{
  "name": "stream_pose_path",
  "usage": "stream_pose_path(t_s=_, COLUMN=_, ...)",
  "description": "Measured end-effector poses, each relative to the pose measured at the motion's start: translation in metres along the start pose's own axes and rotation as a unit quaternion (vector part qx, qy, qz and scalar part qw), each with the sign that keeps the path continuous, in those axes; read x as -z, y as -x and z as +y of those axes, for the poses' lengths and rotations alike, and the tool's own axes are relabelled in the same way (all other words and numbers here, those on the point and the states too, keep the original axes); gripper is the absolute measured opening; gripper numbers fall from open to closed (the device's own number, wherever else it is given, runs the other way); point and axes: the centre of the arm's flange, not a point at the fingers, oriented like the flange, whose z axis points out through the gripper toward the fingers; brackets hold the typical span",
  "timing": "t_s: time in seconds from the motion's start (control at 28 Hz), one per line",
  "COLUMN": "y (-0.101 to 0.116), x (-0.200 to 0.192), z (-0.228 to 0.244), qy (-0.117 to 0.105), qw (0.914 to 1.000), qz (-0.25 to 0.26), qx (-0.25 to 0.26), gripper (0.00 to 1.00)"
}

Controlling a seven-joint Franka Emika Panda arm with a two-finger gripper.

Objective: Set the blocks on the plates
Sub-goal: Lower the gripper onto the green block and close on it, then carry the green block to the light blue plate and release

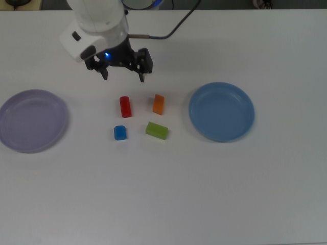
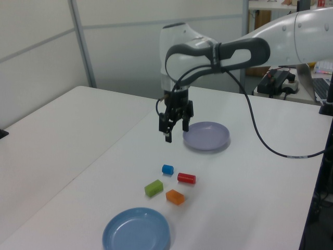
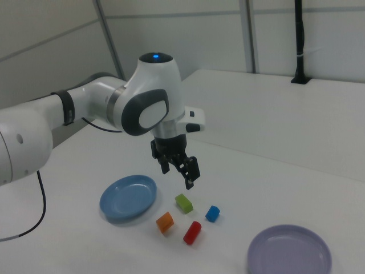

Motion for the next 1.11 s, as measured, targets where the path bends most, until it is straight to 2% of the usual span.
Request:
stream_pose_path(t_s=0.32, y=-0.01, x=-0.068, z=-0.052, qy=0.001, qw=0.9984, qz=0.017, qx=-0.054, gripper=1.0)
stream_pose_path(t_s=0.54, y=-0.024, x=-0.113, z=-0.063, qy=0.0, qw=0.9969, qz=0.029, qx=-0.073, gripper=1.0)
stream_pose_path(t_s=0.68, y=-0.03, x=-0.138, z=-0.062, qy=0.013, qw=0.9961, qz=0.036, qx=-0.079, gripper=1.0)
stream_pose_path(t_s=0.86, y=-0.033, x=-0.156, z=-0.063, qy=0.027, qw=0.995, qz=0.041, qx=-0.087, gripper=1.0)
stream_pose_path(t_s=1.11, y=-0.035, x=-0.172, z=-0.067, qy=0.027, qw=0.9951, qz=0.042, qx=-0.085, gripper=1.0)
